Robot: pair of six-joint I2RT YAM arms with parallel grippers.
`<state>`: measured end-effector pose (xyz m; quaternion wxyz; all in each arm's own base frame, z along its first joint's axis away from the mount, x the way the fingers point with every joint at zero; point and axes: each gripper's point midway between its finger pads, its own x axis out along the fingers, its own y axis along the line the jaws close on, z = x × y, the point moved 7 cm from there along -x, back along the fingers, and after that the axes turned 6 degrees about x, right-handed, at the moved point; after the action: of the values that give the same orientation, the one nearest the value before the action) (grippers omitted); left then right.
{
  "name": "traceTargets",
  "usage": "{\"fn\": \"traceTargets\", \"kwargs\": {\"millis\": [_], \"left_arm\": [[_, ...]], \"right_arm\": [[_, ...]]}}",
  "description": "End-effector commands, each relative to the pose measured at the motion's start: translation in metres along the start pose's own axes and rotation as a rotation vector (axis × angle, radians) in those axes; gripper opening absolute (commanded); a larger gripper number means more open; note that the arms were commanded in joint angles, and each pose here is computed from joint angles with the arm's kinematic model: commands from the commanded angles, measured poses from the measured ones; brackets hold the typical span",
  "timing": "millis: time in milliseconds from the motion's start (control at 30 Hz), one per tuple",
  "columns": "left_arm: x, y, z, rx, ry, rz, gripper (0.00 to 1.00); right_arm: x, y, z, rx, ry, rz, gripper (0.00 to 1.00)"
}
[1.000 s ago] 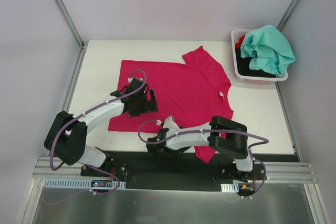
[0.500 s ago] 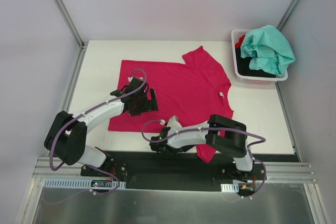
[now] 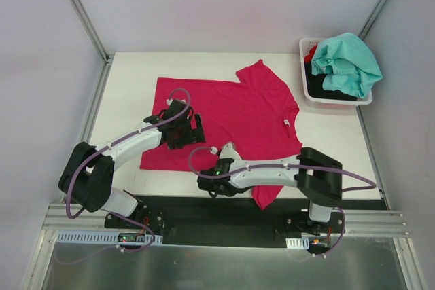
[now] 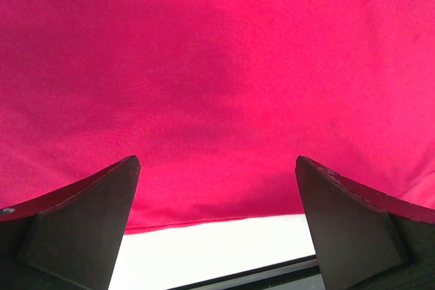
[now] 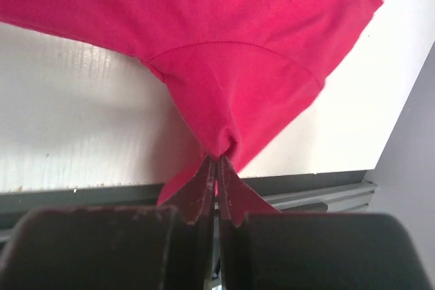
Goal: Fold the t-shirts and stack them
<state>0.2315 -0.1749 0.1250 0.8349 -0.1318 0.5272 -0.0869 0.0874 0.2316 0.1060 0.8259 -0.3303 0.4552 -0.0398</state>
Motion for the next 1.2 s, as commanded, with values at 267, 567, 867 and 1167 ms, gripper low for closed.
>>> {"fn": "traceTargets", "kwargs": {"millis": [267,567,867,1167], "left_arm": [[-0.002,-0.005,0.003,0.017,-0.003,-0.001,0.99],[-0.001,-0.005,0.002,0.019,0.0,0.001,0.99],[0.002,-0.004,0.001,0.02,0.008,0.006,0.99],[0.004,-0.002,0.0,0.028,0.013,0.014,0.99]], "right_arm": [[-0.041,-0.104,0.027,0.15,-0.083,0.051,0.01],[-0.027,-0.107,0.019,0.138,-0.044,0.06,0.01],[-0.017,-0.097,0.017,0.064,-0.012,0.01,0.08],[-0.014,-0.117,0.017,0.016,-0.037,-0.178,0.35]]}}
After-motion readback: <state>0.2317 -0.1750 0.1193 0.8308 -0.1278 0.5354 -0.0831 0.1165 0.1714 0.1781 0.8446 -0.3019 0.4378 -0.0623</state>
